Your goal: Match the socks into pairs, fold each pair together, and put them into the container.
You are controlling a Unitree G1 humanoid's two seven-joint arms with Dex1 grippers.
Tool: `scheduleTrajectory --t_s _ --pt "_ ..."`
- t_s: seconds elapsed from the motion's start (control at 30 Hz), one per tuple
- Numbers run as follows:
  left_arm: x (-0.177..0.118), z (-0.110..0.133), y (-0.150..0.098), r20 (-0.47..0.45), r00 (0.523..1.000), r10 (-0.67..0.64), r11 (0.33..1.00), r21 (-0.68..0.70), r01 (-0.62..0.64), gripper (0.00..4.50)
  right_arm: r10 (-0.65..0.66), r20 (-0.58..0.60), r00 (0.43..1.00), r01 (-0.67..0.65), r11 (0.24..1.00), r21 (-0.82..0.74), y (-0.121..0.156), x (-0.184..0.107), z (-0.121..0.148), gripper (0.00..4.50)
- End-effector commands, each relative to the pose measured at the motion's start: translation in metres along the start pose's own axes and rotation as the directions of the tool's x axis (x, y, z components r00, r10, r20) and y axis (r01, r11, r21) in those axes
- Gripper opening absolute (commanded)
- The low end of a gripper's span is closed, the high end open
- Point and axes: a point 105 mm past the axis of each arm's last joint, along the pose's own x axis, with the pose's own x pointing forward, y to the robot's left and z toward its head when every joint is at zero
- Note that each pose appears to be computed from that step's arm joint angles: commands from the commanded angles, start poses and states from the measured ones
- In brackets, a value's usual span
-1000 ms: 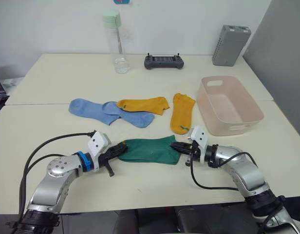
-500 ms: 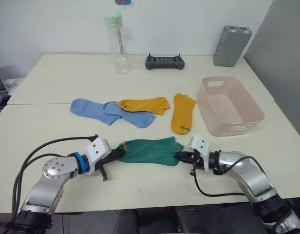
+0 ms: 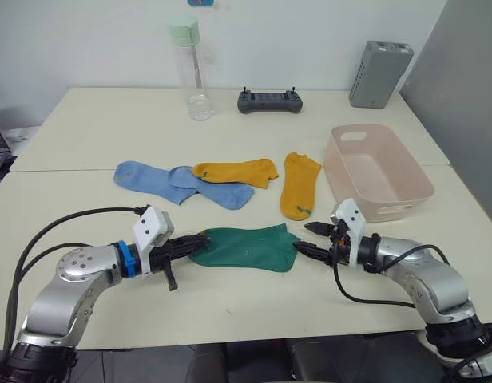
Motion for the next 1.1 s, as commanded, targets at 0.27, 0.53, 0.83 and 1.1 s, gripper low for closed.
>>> scheduleTrajectory --t_s 0.27,0.53,0.83,1.1 --pt "0.003 0.020 0.005 -0.004 0.999 -0.047 0.992 0.113 0.047 0.00 0.083 -0.097 0.992 -0.079 0.996 0.042 0.011 0.017 -0.007 4.07" --pt "0.006 0.019 0.000 -0.007 0.998 -0.067 0.992 0.111 0.067 0.00 0.126 -0.063 0.990 -0.114 0.979 0.168 0.017 0.012 -0.005 1.47" --pt "0.018 0.017 -0.009 -0.006 0.992 -0.126 0.986 0.110 0.126 0.00 0.091 -0.059 0.994 -0.078 0.977 0.199 -0.004 0.001 -0.001 0.03" --pt "0.061 0.004 -0.014 -0.038 0.986 -0.165 0.975 0.143 0.168 0.00 0.153 -0.090 0.984 -0.136 0.975 0.174 -0.020 -0.009 0.007 0.03"
